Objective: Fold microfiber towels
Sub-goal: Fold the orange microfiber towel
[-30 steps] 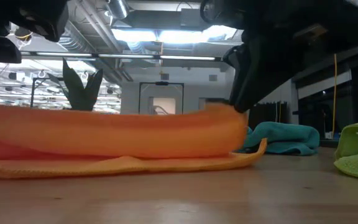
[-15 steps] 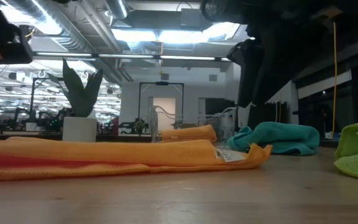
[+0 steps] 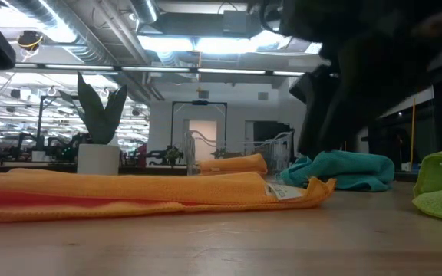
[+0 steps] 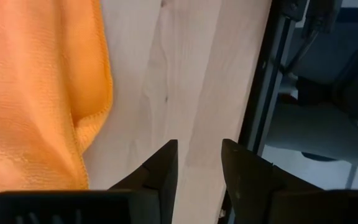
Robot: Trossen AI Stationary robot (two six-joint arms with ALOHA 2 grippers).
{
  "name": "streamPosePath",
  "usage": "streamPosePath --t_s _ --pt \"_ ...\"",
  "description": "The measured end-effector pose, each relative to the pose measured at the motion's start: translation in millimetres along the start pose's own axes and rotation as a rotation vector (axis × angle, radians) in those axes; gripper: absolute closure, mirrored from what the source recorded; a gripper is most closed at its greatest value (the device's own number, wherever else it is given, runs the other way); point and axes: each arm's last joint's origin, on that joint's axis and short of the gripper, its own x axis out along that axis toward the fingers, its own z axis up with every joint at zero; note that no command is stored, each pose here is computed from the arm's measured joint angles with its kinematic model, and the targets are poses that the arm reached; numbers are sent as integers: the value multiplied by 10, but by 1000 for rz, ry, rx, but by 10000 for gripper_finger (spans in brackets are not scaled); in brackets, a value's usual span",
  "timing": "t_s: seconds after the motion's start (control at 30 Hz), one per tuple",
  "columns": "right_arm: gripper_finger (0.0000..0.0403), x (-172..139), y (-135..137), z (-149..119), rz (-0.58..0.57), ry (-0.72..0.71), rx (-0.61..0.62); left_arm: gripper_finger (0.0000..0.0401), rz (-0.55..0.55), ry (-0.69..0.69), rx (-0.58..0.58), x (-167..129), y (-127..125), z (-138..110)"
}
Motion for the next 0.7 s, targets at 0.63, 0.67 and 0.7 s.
streamPosePath --t_s 0.63,0.67,0.7 --pt "269 197 -22 -118 -50 56 -11 286 41 -60 1 -1 15 17" --pt "271 197 -22 -118 -50 56 -12 286 40 -60 1 -2 15 17" --pt "274 197 -21 -119 -50 56 -13 286 41 -60 1 -2 15 17"
